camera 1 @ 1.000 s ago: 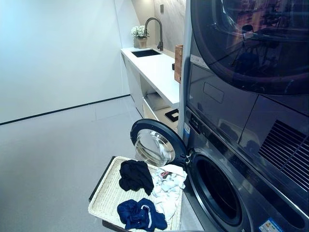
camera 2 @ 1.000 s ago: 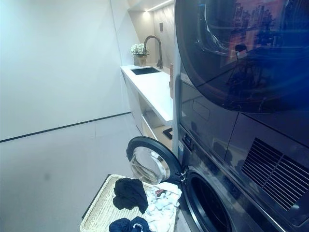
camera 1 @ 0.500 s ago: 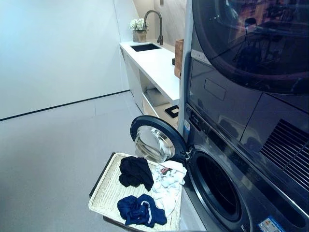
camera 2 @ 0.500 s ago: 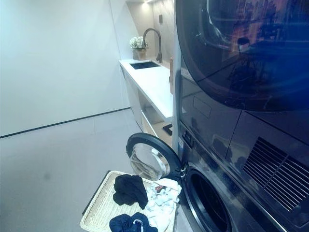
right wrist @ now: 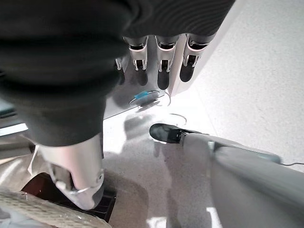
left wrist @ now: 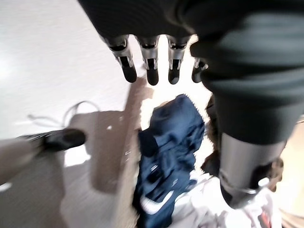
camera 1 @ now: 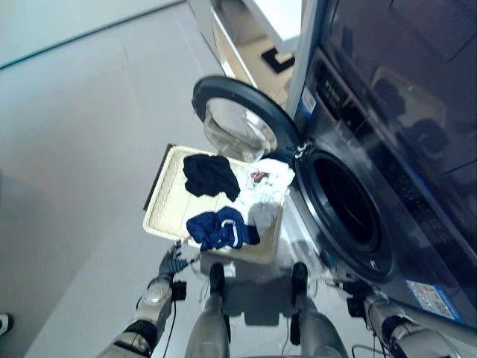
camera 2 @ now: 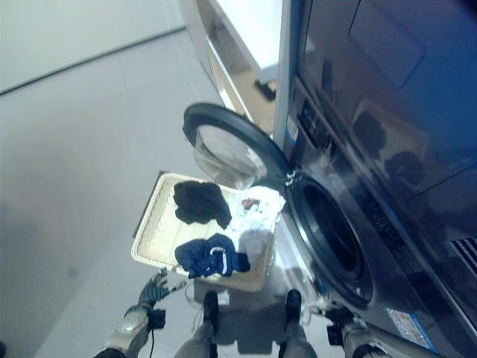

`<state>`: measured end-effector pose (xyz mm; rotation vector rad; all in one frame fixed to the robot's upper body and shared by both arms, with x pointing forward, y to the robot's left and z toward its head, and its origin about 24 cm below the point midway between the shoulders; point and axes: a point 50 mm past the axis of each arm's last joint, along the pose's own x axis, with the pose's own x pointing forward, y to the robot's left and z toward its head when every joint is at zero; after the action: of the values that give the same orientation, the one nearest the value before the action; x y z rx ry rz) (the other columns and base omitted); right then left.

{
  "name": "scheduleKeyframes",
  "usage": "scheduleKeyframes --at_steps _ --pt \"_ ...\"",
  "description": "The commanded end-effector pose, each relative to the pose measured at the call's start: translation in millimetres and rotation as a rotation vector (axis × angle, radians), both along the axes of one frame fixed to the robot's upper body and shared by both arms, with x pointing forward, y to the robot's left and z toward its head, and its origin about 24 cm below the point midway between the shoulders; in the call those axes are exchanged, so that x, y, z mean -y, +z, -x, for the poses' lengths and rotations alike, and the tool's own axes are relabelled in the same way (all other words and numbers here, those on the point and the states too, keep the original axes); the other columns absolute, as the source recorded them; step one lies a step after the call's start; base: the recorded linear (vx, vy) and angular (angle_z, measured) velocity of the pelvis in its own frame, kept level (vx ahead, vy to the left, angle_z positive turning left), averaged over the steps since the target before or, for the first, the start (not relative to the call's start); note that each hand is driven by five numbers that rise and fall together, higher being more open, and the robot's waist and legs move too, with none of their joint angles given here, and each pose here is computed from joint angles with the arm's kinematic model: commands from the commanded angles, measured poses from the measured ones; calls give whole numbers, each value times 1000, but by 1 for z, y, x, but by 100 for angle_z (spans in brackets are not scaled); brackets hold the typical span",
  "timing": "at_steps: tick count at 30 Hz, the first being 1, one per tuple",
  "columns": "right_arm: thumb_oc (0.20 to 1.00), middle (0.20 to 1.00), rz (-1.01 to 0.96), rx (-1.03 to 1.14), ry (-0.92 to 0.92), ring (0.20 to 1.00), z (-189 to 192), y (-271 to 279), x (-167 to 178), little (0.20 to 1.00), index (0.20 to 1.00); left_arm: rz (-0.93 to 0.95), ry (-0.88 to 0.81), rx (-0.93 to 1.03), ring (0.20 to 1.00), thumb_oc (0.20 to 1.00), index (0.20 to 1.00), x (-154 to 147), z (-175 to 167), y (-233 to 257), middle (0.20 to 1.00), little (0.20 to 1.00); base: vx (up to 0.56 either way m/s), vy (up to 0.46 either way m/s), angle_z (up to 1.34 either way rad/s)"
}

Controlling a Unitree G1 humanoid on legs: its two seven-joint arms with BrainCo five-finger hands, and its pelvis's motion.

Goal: Put the clothes into the washing machine.

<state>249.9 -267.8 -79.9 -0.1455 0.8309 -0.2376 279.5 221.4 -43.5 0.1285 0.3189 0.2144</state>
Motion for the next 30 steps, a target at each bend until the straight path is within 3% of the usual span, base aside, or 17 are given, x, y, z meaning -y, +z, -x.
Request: scheduleKeyframes --at_steps 1,10,18,30 --pt "1000 1000 -3 66 -24 1000 -6 9 8 1000 1000 -112 122 189 1000 1000 1000 -21 -19 37 1000 1000 -34 7 2" --pt "1000 1000 -24 271 26 1000 -43 44 2 1000 1000 -361 201 520 1000 1000 1000 -24 -55 120 1000 1000 -42 -9 5" --pt "1000 1000 -15 437 123 1000 -68 77 -13 1000 1000 -822 241 830 1000 1000 1000 -16 -68 186 1000 1000 -33 -8 2" --pt "1000 1000 -9 551 239 1000 -92 112 -26 1000 1000 -1132 265 970 1000 1000 1000 -19 -88 250 1000 1000 0 0 0"
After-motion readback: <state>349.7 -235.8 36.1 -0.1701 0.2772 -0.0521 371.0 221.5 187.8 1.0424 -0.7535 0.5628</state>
